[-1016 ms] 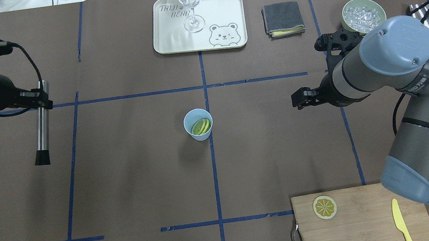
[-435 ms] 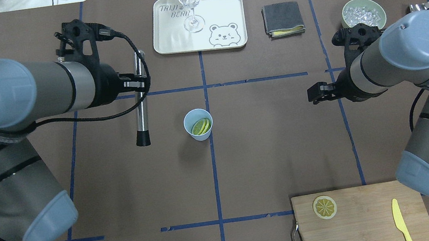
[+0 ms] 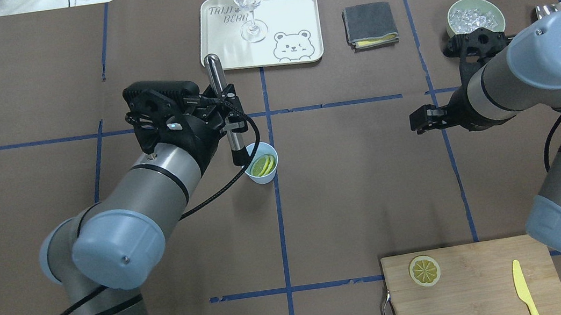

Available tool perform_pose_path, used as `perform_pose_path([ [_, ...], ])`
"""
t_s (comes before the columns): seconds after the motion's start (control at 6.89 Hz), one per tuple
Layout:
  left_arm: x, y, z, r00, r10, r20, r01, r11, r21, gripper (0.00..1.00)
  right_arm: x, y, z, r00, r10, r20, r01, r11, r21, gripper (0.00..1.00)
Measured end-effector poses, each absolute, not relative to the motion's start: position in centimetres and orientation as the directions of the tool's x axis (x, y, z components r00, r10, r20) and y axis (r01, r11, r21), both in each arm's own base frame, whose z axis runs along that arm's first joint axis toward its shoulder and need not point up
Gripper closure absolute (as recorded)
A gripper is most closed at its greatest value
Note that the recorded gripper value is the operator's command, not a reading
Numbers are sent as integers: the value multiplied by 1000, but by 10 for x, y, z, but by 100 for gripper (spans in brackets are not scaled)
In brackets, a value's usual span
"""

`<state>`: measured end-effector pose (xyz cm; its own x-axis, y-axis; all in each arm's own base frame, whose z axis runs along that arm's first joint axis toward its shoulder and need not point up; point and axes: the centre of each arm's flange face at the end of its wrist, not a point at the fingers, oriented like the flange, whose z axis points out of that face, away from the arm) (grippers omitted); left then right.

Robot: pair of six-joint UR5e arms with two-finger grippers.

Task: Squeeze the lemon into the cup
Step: 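Carry the metal rod over the cup with the left gripper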

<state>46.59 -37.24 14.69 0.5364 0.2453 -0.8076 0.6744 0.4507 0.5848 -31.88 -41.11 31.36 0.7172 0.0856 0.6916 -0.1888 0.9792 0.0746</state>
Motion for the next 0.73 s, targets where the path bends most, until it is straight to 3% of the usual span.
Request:
perform_pose_path([
  [0.29,496,-368,166,563,279,-778,689,361,628,100,-316,-411,313,716,86,693,-191,979,76,0],
  [0.73,521,-369,170,602,300,-740,657,341,672,100,-315,-409,313,715,86,694,-192,979,75,0],
])
